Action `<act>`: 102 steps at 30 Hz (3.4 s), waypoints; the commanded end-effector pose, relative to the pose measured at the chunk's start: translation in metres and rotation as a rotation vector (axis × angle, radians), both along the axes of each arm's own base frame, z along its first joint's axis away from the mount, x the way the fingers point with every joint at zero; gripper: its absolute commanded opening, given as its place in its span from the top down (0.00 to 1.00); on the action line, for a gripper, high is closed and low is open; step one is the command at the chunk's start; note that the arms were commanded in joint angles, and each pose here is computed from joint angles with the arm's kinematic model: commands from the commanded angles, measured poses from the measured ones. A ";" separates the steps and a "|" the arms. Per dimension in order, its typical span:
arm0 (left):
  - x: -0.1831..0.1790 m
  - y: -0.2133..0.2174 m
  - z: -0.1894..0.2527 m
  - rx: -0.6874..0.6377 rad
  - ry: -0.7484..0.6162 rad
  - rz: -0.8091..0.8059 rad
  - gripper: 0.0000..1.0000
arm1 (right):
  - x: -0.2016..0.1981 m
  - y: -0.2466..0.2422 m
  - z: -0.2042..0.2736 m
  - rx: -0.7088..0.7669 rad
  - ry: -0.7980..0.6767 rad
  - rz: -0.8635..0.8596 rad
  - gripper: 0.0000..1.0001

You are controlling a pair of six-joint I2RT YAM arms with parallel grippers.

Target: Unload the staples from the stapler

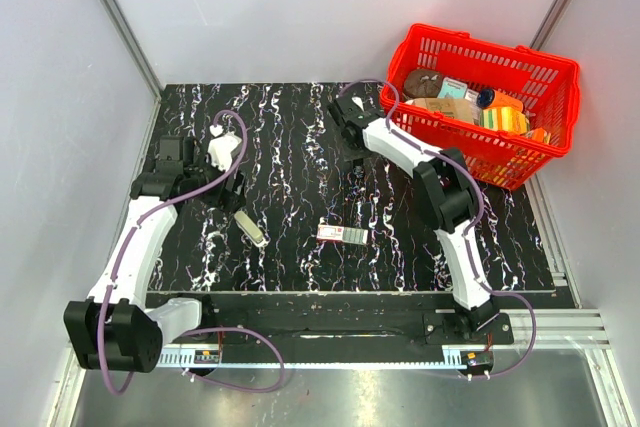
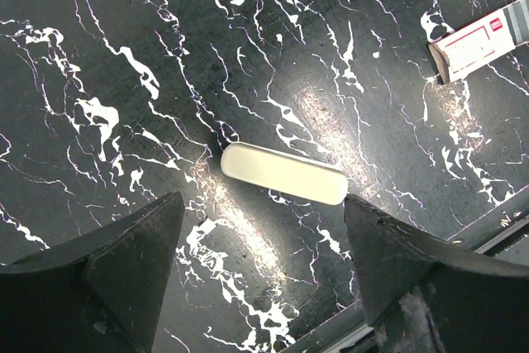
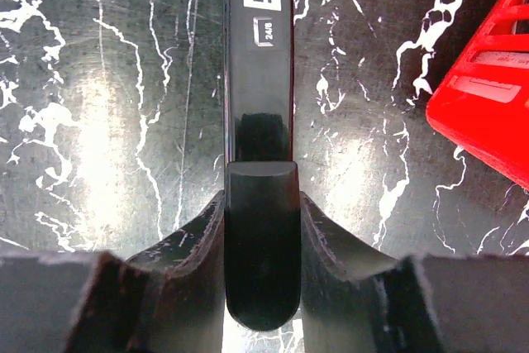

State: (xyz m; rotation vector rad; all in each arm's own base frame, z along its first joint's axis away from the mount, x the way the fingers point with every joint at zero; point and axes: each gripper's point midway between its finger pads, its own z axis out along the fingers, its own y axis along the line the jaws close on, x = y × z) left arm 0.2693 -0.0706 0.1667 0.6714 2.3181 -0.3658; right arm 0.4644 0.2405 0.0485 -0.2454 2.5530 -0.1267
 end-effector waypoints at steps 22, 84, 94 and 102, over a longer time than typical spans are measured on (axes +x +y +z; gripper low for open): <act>0.001 -0.030 0.001 -0.094 -0.011 -0.069 0.16 | -0.069 0.129 0.073 0.338 -0.090 -0.002 1.00; 0.051 -0.135 -0.023 -0.319 -0.026 -0.431 0.60 | -0.152 0.152 0.197 1.043 -0.019 0.047 1.00; 0.056 -0.123 -0.037 -0.229 -0.055 -0.408 0.96 | -0.166 0.139 0.184 1.030 0.013 0.058 1.00; 0.074 -0.107 -0.044 -0.093 -0.160 -0.381 1.00 | -0.179 0.124 0.158 0.967 0.049 0.080 1.00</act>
